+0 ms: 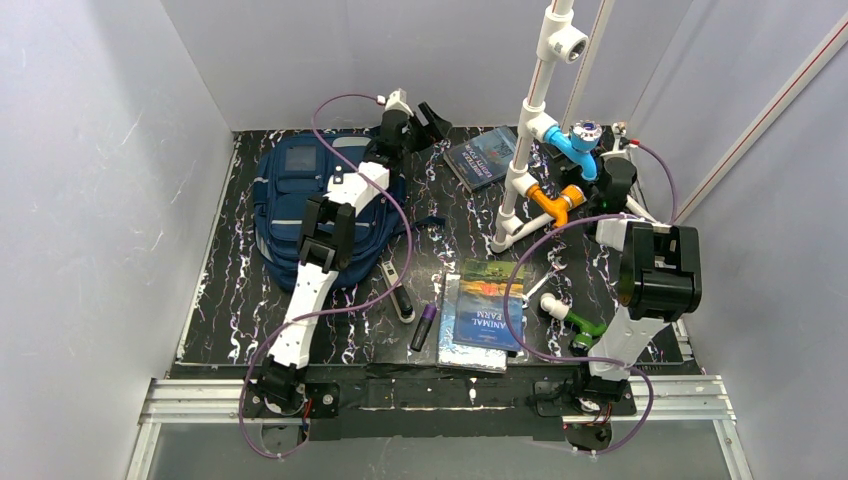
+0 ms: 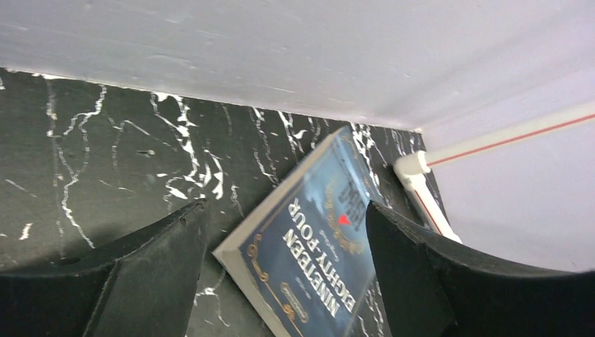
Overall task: Pack the student bag
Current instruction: Pick up the book from the center of the board.
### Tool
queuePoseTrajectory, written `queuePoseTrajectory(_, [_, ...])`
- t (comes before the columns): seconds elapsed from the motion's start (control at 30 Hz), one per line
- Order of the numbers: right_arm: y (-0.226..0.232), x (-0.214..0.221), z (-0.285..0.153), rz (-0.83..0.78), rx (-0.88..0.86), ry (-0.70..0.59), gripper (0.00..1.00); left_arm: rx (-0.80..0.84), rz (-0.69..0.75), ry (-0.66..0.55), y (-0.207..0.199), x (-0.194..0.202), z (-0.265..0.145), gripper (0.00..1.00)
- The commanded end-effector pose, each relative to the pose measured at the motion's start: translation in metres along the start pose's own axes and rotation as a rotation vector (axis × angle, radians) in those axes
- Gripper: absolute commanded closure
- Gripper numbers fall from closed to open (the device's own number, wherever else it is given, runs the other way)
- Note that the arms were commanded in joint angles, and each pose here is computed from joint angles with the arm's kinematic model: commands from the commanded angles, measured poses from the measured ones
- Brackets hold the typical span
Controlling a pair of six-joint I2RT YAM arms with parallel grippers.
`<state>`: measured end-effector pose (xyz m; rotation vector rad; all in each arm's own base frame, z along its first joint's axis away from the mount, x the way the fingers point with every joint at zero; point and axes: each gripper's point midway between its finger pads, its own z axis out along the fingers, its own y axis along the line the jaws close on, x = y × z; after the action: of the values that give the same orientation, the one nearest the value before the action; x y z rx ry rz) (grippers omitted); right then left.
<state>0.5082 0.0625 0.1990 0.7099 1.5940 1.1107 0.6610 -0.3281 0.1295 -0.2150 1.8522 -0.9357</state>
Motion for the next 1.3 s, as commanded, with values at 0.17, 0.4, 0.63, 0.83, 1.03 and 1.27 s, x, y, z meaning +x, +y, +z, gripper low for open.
queuePoseTrajectory(0.17, [0.011,0.005,-0.004,-0.007,-0.093,0.020,0.05,-0.047,-0.046,-0.097,0.024,0.027,0.026,0.20])
queuePoseTrajectory(0.4, [0.027,0.006,-0.008,-0.008,-0.121,0.045,0.06,-0.086,-0.107,-0.097,0.038,0.065,0.038,0.26])
queuePoseTrajectory(0.63, [0.031,-0.002,-0.021,-0.031,-0.049,0.001,0.03,-0.053,-0.106,-0.050,0.029,0.085,0.039,0.67])
queuePoseTrajectory(0.83, [0.011,0.000,-0.034,-0.041,0.033,-0.046,0.03,-0.002,-0.041,-0.052,0.005,0.066,0.033,1.00])
queuePoseTrajectory(1.03, [-0.018,0.007,-0.034,-0.047,0.137,-0.030,0.02,-0.012,-0.139,-0.074,-0.033,0.018,0.007,1.00])
queuePoseTrajectory(1.27, [-0.039,0.022,-0.018,0.031,0.155,0.061,0.02,0.042,-0.434,0.091,-0.088,0.010,-0.032,1.00])
